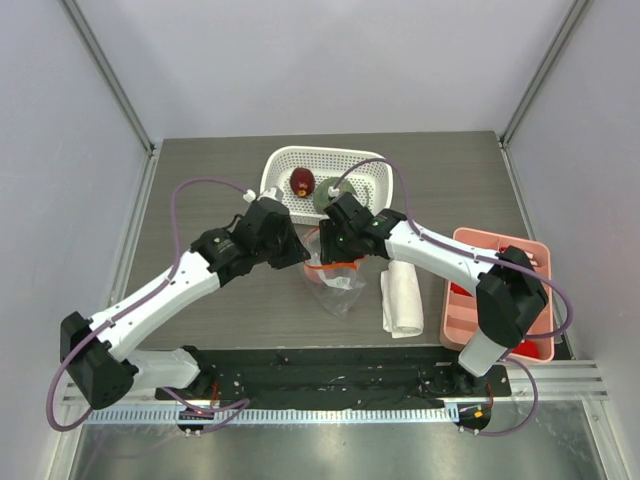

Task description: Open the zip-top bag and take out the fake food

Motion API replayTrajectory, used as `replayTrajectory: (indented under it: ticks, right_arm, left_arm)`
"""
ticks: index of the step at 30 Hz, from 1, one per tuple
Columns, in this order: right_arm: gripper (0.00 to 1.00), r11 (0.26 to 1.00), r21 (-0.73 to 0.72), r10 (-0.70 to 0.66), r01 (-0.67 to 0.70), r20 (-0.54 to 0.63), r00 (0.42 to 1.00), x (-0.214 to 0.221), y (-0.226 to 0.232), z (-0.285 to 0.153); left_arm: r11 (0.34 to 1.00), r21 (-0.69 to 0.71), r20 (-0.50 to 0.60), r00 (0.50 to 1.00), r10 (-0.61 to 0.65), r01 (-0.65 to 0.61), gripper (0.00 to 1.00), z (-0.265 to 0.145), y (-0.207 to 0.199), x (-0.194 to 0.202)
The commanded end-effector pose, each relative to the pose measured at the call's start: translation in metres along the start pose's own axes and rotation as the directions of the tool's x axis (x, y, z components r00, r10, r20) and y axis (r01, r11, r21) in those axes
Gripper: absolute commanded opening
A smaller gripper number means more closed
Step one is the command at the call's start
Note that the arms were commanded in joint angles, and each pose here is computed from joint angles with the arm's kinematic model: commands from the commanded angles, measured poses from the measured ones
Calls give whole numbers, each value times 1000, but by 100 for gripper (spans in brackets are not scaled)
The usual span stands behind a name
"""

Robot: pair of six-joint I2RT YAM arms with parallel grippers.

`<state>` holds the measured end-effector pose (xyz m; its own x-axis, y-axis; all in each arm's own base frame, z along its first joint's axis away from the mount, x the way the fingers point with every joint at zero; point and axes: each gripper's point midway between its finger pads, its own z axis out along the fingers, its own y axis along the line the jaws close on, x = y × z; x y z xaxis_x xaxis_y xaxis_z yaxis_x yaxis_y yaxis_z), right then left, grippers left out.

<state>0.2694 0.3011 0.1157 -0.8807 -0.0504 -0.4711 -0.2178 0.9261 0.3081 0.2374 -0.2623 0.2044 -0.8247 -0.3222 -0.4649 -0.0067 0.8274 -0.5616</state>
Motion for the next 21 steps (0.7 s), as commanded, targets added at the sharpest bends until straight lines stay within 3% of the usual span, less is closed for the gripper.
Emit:
replayTrajectory:
  ticks: [1,6,11,21]
  right_arm:
    - [56,997,-45,-57,59,45,997,-11,10,8]
    - [67,993,-76,-86,90,49,995,-5,18,20]
    - [68,989,-109,-104,104,4,995,8,25,36]
    - [72,981,-90,-170,172,26,985,18,44,59]
  left_arm:
    - [1000,-19,50,999,14,-13,0,-13,10,-5]
    - [999,-34,38,999,3,-1,0,-15,23,4]
    - [999,-45,34,999,-10,12,0,-18,32,11]
    - [996,-83,36,999,-40,43,0,-25,59,26]
